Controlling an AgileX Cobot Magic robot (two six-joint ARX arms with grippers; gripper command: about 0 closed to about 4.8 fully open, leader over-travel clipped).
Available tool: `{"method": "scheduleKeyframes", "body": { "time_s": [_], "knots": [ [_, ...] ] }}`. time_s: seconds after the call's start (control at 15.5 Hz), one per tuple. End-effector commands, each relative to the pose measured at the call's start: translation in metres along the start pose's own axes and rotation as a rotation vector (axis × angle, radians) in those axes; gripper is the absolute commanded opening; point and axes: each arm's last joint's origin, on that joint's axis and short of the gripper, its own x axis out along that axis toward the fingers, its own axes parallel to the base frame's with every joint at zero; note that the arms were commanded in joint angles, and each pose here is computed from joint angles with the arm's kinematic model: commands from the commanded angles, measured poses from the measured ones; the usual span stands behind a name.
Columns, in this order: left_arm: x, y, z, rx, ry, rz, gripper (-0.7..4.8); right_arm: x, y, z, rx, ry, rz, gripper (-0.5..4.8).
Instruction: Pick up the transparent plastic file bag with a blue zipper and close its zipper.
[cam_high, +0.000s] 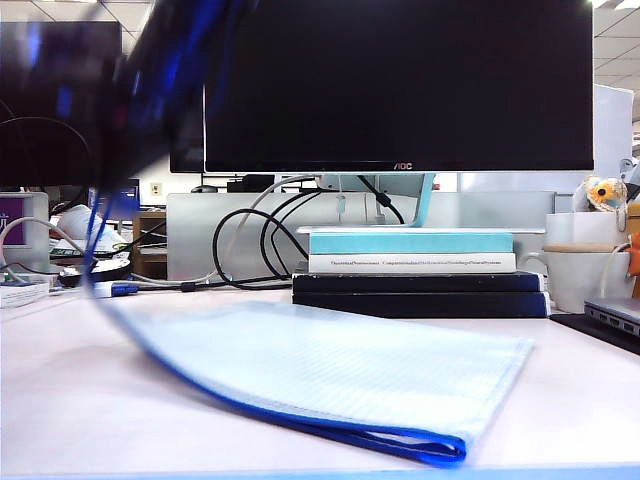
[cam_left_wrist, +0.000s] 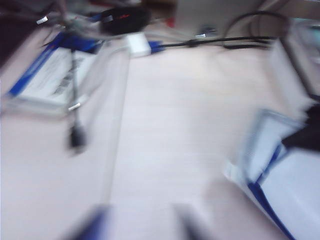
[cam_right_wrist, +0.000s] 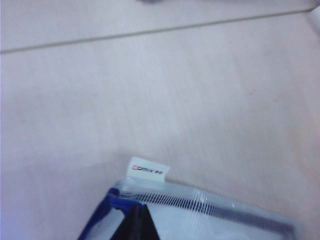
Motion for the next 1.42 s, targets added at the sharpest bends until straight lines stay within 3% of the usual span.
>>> {"method": "scheduleKeyframes", "body": {
  "time_s": [0.06,0.13,0.26,0.45,0.64,0.84,1.09,1.42],
  "knots": [
    [-0.004,-0.01,0.01,0.23,-0.114,-0.323,4.79,-0.053,0.005,0.009,0.005,-0.011,0.002,-0.05],
    [-0.006,-0.014,0.012,0.308,-0.16,-0.443,4.79,-0.073,0.007,0.011,0.005,-0.011,0.002,-0.05],
    [-0.007,-0.016,0.014,0.43,-0.22,-0.519,4.79,-0.11,0.013,0.01,0.006,-0.008,0.026,-0.05],
    [-0.011,-0.021,0.02,0.56,-0.348,-0.679,4.79,-0.171,0.03,0.006,0.01,-0.075,0.197,-0.05],
    [-0.019,-0.026,0.027,0.64,-0.479,-0.888,4.79,-0.217,0.039,0.004,-0.01,-0.159,0.197,-0.05],
    [-0.023,-0.028,0.031,0.614,-0.496,-1.005,4.79,-0.251,0.047,0.004,-0.02,-0.271,0.235,-0.05],
    [-0.025,-0.034,0.03,0.557,-0.46,-1.122,4.79,-0.258,0.049,0.015,-0.008,-0.413,0.326,-0.05],
    [-0.021,-0.044,0.03,0.562,-0.46,-1.133,4.79,-0.258,0.062,0.026,-0.034,-0.472,0.375,-0.05]
  ]
}}
